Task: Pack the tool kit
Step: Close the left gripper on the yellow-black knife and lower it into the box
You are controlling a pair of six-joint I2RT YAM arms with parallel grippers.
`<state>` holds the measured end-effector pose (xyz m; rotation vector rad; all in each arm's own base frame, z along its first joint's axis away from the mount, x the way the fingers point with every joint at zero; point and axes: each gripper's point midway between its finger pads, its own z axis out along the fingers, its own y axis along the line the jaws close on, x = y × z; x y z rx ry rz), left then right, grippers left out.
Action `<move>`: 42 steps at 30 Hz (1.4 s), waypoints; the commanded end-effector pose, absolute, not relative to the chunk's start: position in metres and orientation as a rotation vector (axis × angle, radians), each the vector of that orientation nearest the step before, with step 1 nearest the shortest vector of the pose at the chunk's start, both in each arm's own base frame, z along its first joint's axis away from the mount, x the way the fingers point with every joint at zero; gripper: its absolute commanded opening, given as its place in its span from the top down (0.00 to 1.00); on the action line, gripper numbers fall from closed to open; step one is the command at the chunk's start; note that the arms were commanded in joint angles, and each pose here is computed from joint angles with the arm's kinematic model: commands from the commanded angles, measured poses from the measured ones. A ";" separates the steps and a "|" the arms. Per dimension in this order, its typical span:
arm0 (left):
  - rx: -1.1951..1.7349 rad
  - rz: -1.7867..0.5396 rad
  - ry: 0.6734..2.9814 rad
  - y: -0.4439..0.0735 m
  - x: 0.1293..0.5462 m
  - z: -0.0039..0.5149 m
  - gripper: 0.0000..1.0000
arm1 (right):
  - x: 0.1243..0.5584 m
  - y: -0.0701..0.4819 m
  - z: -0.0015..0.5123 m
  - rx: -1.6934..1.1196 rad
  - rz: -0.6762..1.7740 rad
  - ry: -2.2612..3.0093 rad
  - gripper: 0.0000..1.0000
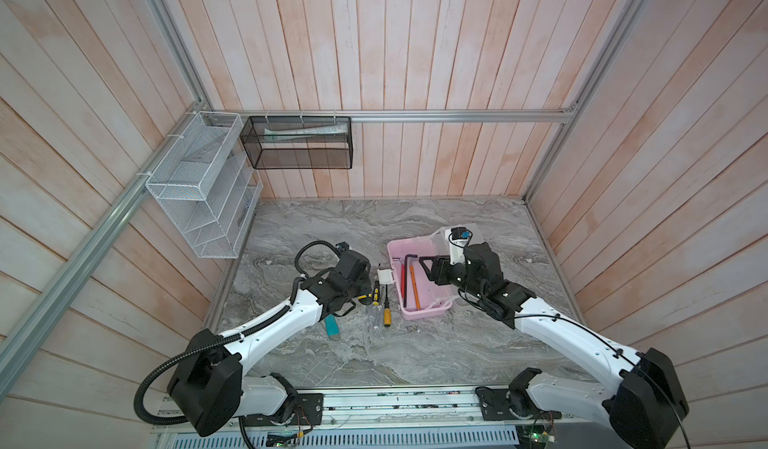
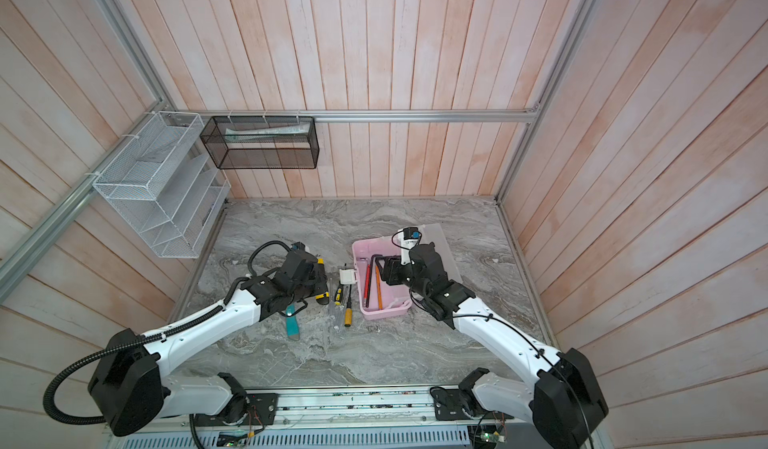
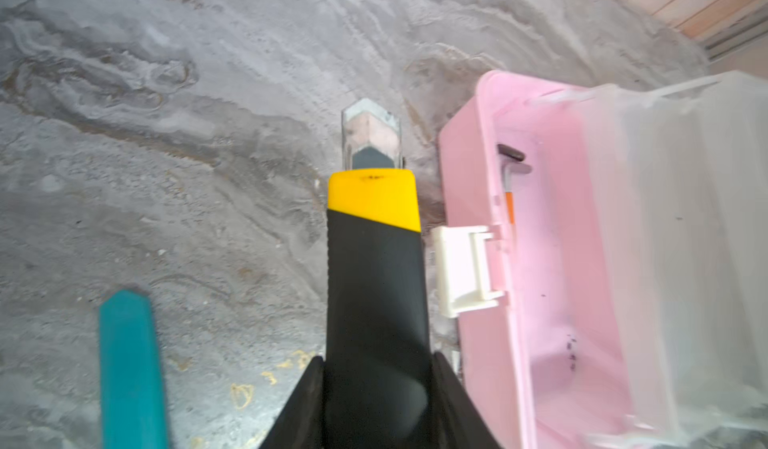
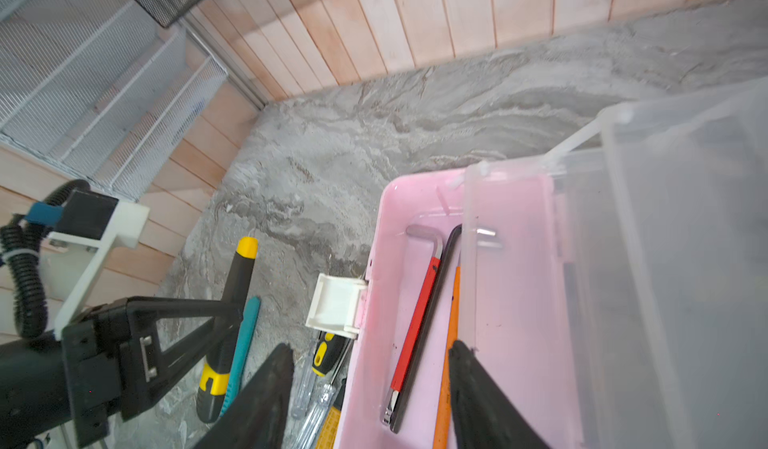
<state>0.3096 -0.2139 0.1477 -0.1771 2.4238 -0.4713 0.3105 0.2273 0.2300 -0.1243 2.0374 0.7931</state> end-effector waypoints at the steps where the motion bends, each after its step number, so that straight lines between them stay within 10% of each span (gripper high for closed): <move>1: -0.149 -0.603 2.344 -0.247 0.322 0.177 0.73 | 0.308 0.215 0.231 -0.092 0.784 2.038 0.41; 23: 0.031 -0.996 2.285 -0.425 0.374 0.195 0.74 | 0.308 0.179 0.259 -0.003 0.754 1.934 0.41; 42: -0.073 -1.006 2.370 -0.449 0.391 0.142 0.59 | 0.308 0.173 0.236 0.008 0.765 1.984 0.41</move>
